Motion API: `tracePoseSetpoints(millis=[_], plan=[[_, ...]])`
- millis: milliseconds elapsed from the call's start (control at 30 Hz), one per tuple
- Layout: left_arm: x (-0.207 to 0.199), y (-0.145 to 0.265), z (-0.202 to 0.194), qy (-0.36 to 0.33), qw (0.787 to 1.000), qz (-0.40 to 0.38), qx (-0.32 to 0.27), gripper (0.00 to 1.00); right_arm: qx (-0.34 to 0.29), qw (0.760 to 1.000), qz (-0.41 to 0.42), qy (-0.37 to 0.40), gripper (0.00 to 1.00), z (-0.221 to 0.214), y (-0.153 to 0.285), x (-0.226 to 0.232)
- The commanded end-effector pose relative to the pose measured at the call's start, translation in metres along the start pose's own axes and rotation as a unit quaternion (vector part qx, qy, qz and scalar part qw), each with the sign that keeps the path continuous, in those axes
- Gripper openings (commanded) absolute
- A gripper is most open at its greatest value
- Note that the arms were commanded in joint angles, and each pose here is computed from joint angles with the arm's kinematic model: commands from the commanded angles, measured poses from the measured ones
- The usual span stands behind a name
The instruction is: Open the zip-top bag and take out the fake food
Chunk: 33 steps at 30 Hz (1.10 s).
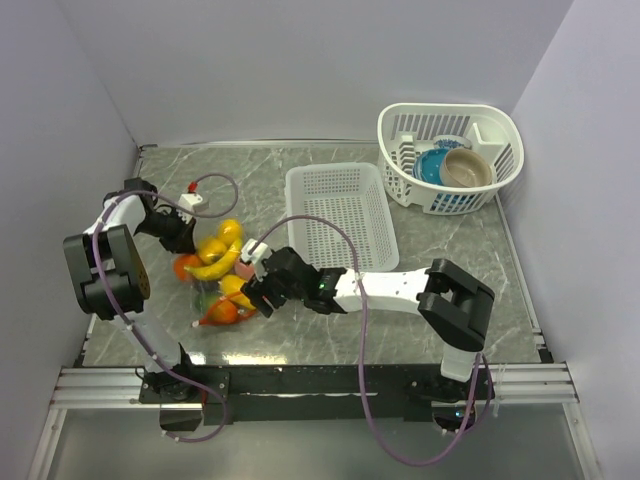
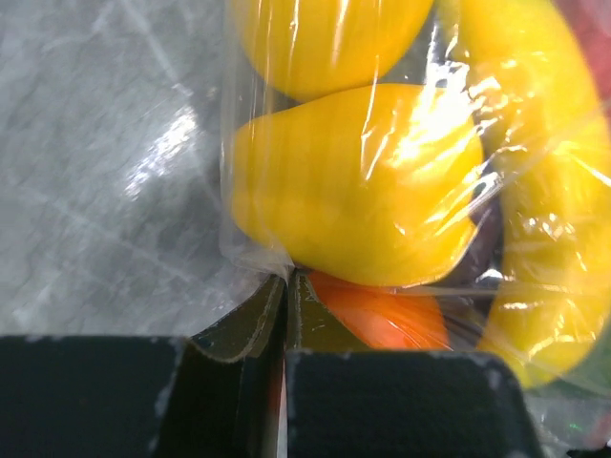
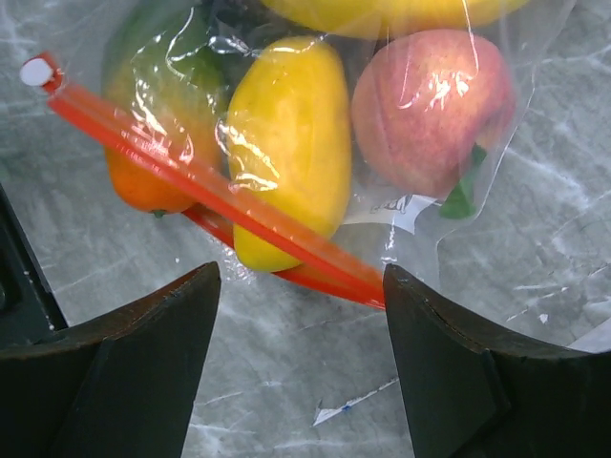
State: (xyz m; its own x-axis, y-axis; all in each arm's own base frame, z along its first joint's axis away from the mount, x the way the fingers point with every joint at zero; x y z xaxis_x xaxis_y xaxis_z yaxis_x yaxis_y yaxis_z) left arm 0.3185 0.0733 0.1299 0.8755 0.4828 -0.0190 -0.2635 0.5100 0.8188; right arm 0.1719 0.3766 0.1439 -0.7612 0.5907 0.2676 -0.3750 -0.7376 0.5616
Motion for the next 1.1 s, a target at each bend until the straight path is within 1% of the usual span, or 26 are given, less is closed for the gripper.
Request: tracePoseSetpoints(millis=[0,133,200,567,800,1000,1067], plan=[[0.007,-0.003,-0.022,0.026,0.995,0.058,0.083,0.05,-0.036,0.999,0.02,-0.001,0.76,0.01,0.005,0.009],[0.0,-0.012,-0.029,0.042,0.993,0.054,0.095,0.04,-0.051,0.998,0.02,-0.006,0.75,0.008,0.01,0.01],[-0.004,-0.014,-0.027,0.038,0.993,0.055,0.093,0.05,-0.054,0.998,0.031,-0.006,0.75,0.009,0.01,0.014],[-0.03,-0.018,-0.022,0.036,0.992,0.054,0.113,0.05,-0.03,0.998,0.047,0.01,0.73,0.005,-0.016,0.027],[-0.042,-0.014,-0.016,0.027,0.992,0.054,0.11,0.06,-0.004,0.999,0.02,0.031,0.73,-0.009,-0.042,0.017],[-0.045,-0.013,-0.018,0.022,0.992,0.041,0.116,0.06,0.003,1.0,0.006,0.026,0.72,-0.008,-0.059,0.003],[-0.046,-0.012,-0.015,0.017,0.994,0.032,0.105,0.06,0.008,1.0,0.003,0.025,0.7,-0.009,-0.064,0.001]])
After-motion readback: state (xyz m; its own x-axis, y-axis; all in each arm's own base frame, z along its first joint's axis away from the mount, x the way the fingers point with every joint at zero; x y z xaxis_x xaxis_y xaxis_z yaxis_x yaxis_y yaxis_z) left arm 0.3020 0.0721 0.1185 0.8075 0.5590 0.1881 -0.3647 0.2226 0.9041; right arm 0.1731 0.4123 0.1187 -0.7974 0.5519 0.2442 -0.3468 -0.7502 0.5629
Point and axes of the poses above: each gripper's point midway between its finger pads, its own y axis back along the fingers, its own x axis along the line the jaws close on, z = x × y, the point moved 9 cm from there along y, back along the fingers, and after that the axes turned 15 degrees about -y, right-handed, at the moved point
